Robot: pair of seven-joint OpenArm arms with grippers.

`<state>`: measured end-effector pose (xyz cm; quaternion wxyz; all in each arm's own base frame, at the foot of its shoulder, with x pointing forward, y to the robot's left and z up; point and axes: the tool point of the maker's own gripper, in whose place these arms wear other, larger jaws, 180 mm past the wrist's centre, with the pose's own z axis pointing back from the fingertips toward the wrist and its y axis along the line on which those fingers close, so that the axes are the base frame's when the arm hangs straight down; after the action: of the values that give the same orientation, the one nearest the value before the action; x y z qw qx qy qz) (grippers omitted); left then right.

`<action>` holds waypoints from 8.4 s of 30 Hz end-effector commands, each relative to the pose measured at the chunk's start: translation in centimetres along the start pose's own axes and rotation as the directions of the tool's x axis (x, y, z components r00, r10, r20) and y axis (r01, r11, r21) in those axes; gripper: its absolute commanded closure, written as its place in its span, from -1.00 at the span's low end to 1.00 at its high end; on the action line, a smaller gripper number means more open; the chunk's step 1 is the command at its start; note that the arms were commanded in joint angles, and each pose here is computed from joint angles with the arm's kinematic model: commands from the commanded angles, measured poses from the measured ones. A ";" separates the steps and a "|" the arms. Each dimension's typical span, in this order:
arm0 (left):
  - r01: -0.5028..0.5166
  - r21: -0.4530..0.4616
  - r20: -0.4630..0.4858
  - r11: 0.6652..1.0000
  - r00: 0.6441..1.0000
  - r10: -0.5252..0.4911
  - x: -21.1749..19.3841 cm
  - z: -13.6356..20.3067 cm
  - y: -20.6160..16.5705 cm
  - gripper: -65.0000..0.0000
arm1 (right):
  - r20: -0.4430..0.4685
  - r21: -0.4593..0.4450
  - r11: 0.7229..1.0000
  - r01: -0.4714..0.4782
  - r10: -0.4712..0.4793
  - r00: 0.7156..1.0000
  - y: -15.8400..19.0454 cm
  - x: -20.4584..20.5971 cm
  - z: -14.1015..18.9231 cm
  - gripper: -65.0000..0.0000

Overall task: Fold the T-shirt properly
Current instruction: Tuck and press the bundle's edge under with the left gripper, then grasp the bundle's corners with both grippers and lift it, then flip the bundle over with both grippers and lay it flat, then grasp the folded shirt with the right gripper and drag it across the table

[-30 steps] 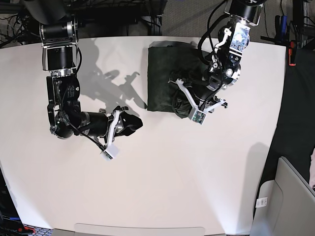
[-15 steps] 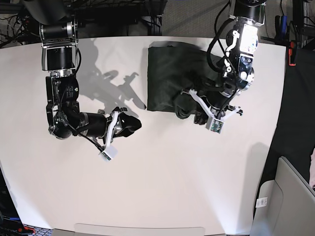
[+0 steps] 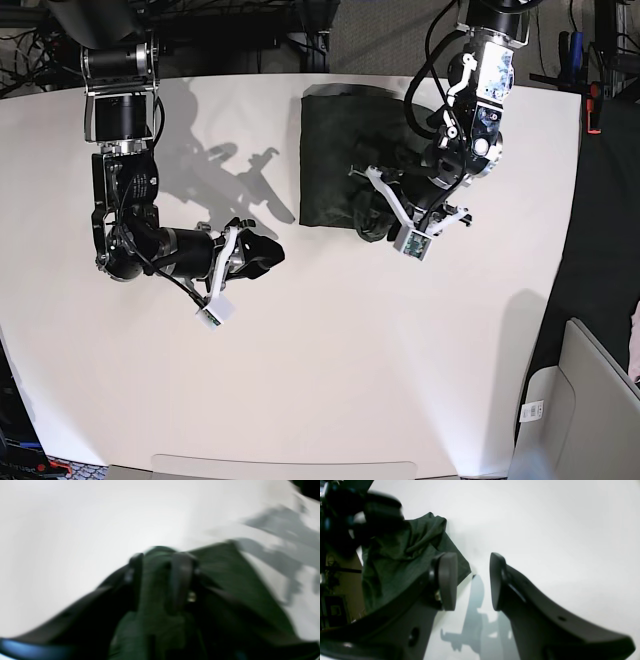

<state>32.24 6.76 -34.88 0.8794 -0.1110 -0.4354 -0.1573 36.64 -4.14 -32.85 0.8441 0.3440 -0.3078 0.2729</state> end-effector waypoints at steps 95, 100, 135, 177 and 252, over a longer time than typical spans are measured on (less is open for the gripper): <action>-0.241 0.277 -0.265 0.930 0.911 0.315 -14.0 9.2 3.2 0.88 | -0.370 -0.059 0.869 -0.490 0.437 0.820 6.8 0.3 -10.1 0.68; -0.243 0.281 -0.292 0.928 0.900 0.324 -14.9 7.7 3.6 0.88 | -0.438 -0.060 0.874 -0.482 0.411 0.800 6.0 -1.9 -9.2 0.68; -0.071 0.167 0.001 0.983 0.997 0.072 2.1 -4.0 6.1 0.88 | -0.229 -0.222 0.945 -0.239 0.188 0.955 1.9 -7.1 3.7 0.68; -0.247 0.057 -0.187 0.967 0.949 0.253 -3.8 -0.6 -2.4 0.88 | -0.018 -0.190 0.973 -0.134 0.133 0.991 2.2 -4.3 6.8 0.68; -0.313 0.523 -0.020 0.793 0.925 0.379 -7.9 13.1 14.0 0.89 | -0.288 -0.320 0.909 -0.268 0.176 0.941 -7.8 -4.5 10.8 0.68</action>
<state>23.04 25.26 -35.09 0.9218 0.0525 -0.3626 0.1264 34.17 -17.90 -34.81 0.8953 0.1173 -0.2541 0.3466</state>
